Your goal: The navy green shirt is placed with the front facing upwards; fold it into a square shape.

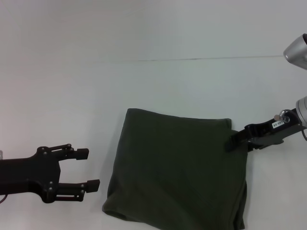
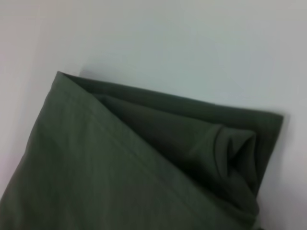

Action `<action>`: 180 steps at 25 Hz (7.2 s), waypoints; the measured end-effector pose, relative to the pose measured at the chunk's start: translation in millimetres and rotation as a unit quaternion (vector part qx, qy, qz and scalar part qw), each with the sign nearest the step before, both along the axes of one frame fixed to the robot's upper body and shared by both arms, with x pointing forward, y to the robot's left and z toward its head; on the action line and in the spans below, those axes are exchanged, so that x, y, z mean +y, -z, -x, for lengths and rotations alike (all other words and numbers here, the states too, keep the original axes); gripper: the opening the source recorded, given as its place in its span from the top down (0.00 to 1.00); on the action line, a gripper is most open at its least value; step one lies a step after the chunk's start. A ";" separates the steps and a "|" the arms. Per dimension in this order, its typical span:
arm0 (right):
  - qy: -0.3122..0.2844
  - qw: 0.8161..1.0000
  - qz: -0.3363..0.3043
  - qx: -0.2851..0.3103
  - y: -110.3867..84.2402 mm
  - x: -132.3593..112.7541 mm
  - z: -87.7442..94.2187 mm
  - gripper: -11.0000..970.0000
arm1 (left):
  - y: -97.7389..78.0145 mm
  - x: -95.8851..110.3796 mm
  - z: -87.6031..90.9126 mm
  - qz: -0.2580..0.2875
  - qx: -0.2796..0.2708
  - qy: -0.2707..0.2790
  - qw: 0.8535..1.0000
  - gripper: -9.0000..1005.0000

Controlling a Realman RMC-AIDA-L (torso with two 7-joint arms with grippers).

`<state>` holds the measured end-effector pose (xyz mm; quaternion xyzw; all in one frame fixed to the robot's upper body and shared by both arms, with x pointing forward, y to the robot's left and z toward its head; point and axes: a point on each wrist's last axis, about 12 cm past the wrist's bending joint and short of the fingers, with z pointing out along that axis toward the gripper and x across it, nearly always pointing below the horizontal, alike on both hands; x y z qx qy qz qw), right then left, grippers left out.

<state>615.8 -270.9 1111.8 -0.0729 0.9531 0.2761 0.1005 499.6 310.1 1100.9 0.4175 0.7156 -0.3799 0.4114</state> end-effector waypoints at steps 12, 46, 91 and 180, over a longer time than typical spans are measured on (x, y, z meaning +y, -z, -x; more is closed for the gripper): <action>-0.005 1.000 0.002 -0.008 -1.4 0.9 -1.4 0.66 | 0.6 0.4 -1.3 -0.004 -0.002 -0.004 1.000 0.13; 0.039 0.998 -0.006 -0.058 -12.6 -9.4 -15.5 0.92 | 1.0 0.8 -2.9 -0.001 0.000 -0.013 1.000 0.13; -0.266 0.843 -0.173 -0.434 53.9 25.1 84.1 0.07 | -5.1 8.9 -4.8 0.074 -0.001 -0.075 0.994 0.13; 0.046 0.803 -0.111 -0.583 54.9 -78.5 140.2 0.07 | 25.3 -110.7 -92.0 -0.072 0.390 -0.179 0.900 0.38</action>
